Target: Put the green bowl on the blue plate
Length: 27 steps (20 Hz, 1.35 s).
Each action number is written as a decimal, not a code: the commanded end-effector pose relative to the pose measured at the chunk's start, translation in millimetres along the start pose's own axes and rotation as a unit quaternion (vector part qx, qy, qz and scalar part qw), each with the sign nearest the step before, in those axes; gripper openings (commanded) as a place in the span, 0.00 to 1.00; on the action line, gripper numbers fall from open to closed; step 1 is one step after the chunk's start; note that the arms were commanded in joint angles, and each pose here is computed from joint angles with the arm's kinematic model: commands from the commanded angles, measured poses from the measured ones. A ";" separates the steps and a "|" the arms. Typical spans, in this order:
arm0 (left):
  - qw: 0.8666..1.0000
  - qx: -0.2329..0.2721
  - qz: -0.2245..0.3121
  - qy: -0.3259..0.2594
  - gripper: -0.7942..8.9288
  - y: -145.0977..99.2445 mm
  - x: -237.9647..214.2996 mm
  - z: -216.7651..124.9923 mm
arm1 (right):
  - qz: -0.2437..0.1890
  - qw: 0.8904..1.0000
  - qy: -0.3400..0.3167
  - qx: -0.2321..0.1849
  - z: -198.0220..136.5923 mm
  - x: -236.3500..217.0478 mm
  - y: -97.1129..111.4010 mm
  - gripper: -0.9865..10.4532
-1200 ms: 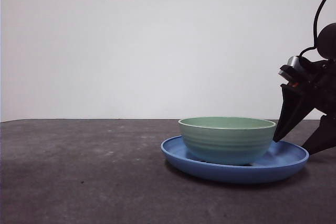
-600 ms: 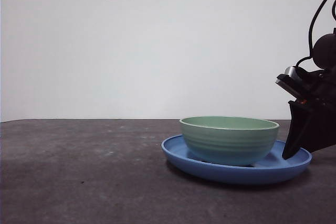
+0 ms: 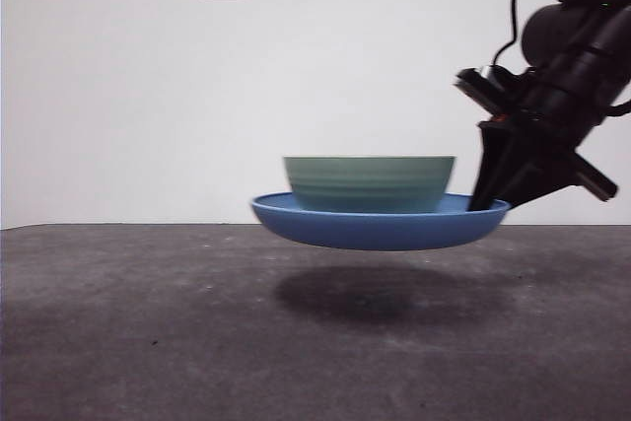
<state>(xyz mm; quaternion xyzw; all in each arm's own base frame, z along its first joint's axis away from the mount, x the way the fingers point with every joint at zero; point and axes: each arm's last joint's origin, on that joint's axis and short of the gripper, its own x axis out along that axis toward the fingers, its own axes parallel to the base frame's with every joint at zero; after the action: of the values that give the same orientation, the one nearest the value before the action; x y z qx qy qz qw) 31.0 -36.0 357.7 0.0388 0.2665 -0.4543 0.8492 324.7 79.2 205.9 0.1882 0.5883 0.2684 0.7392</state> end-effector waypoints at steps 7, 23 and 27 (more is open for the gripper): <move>1.000 0.003 -0.007 -0.006 0.78 -0.9 -0.7 2.3 | -0.010 0.999 0.028 -0.027 -6.0 48.3 47.4 0.09; 1.000 0.003 -0.007 -0.006 0.78 -0.9 -0.7 2.3 | -0.021 0.999 0.043 -0.021 -3.7 86.2 36.2 0.14; 1.000 0.003 -0.007 -0.006 0.78 -0.9 -0.8 2.2 | -0.031 0.999 0.027 -0.027 -3.1 75.7 42.1 0.27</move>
<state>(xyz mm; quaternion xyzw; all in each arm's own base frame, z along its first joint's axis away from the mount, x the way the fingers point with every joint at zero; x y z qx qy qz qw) 30.8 -36.0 357.7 0.0389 0.2664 -0.4551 0.8488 323.9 155.5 164.4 0.1409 0.6172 0.2615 0.7286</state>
